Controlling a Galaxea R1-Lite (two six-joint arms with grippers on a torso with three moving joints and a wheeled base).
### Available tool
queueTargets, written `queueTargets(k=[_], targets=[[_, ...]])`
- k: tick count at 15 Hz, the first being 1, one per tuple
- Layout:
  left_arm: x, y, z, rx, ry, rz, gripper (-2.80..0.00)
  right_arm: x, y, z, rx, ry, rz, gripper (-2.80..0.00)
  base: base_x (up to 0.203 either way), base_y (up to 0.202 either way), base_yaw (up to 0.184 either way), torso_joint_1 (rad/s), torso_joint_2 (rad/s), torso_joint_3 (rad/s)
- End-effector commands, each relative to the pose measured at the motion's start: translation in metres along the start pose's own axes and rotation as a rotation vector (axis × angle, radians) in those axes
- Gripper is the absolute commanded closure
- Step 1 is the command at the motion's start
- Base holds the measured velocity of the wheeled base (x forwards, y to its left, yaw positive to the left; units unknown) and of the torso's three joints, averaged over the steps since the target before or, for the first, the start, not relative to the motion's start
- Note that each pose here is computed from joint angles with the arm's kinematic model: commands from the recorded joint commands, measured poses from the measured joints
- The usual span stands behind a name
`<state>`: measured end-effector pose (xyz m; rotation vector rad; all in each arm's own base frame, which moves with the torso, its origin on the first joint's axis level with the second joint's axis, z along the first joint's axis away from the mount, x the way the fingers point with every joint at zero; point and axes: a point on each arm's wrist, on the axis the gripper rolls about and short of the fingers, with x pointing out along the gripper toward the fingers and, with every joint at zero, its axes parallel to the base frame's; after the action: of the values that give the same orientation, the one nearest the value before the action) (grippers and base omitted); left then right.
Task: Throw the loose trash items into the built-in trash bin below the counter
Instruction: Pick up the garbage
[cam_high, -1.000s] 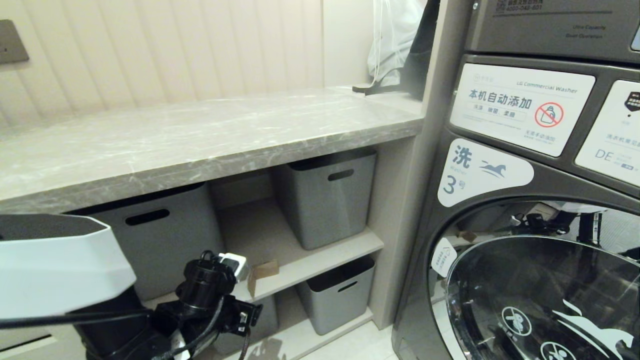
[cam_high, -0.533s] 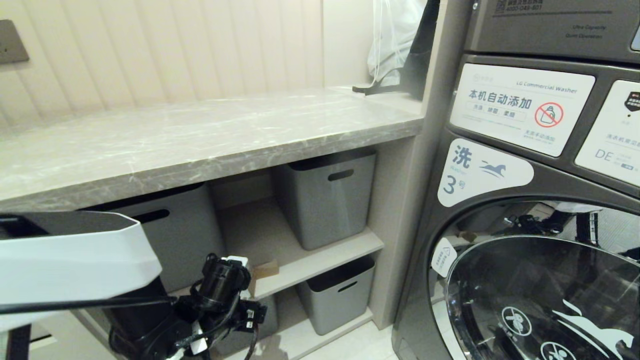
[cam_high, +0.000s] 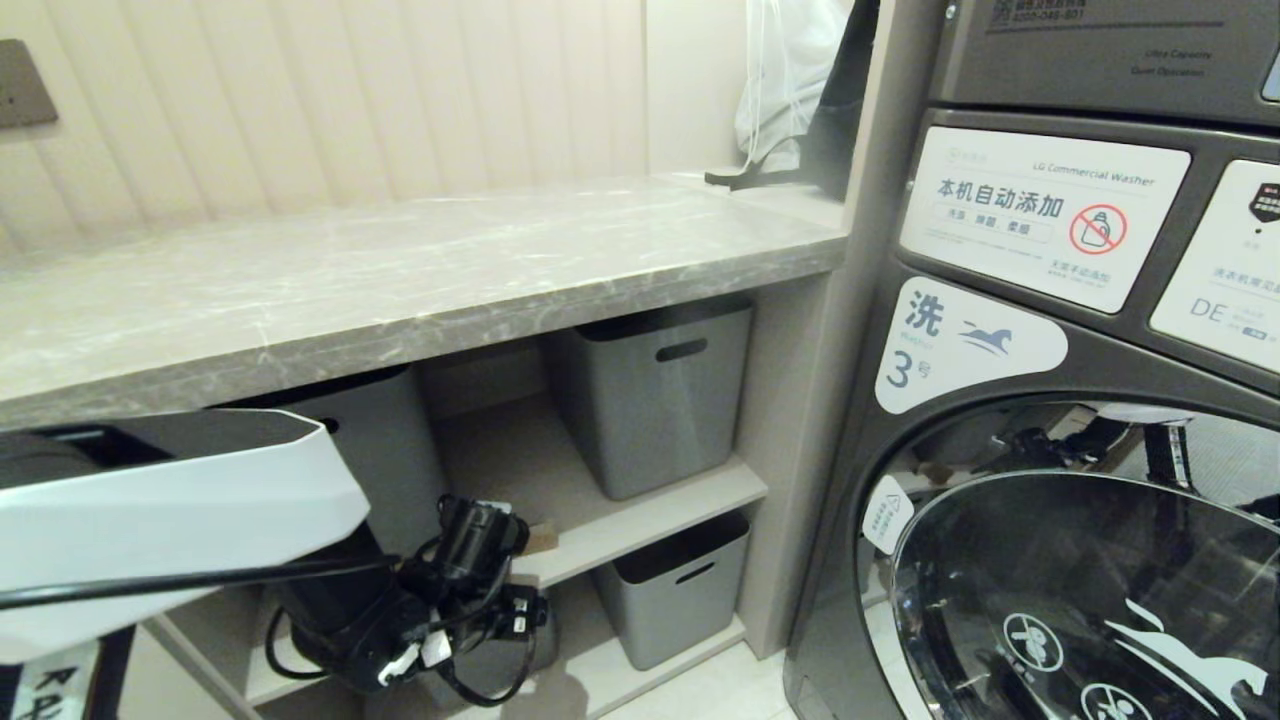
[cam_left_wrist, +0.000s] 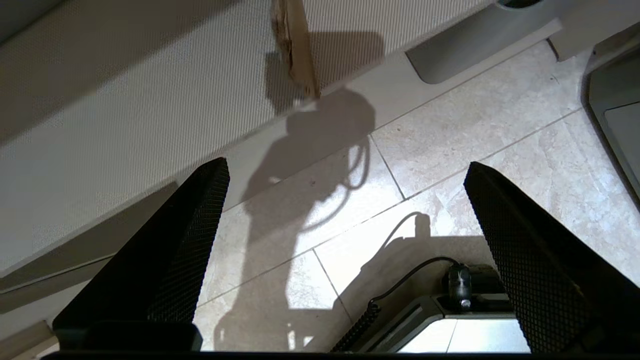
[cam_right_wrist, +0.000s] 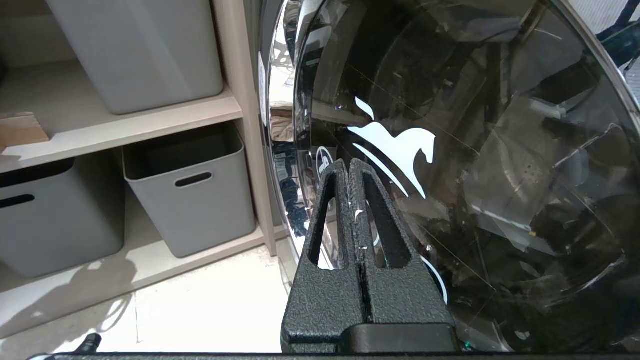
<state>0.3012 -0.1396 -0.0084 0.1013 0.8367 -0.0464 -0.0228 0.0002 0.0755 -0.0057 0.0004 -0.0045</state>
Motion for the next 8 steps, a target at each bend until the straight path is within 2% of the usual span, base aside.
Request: queueTargets(k=[1,5,8], targets=[[0.01,-0.001,0.002,-0.007,0.001,0.007,-2.8,0.0,0.0,0.0,0.0,0.0,0.0,0.0,0.0,0.0,0.0,0.0,0.0,0.0],[0.029,0.006,0.015,-0.042,-0.014,0.03,-2.8,0.0,0.0,0.0,0.0,0.0,0.0,0.0,0.0,0.0,0.0,0.0,0.0,0.0],[0.04,0.01,0.015,-0.047,0.011,0.045,-2.8,0.0,0.0,0.0,0.0,0.0,0.0,0.0,0.0,0.0,0.0,0.0,0.0,0.0]])
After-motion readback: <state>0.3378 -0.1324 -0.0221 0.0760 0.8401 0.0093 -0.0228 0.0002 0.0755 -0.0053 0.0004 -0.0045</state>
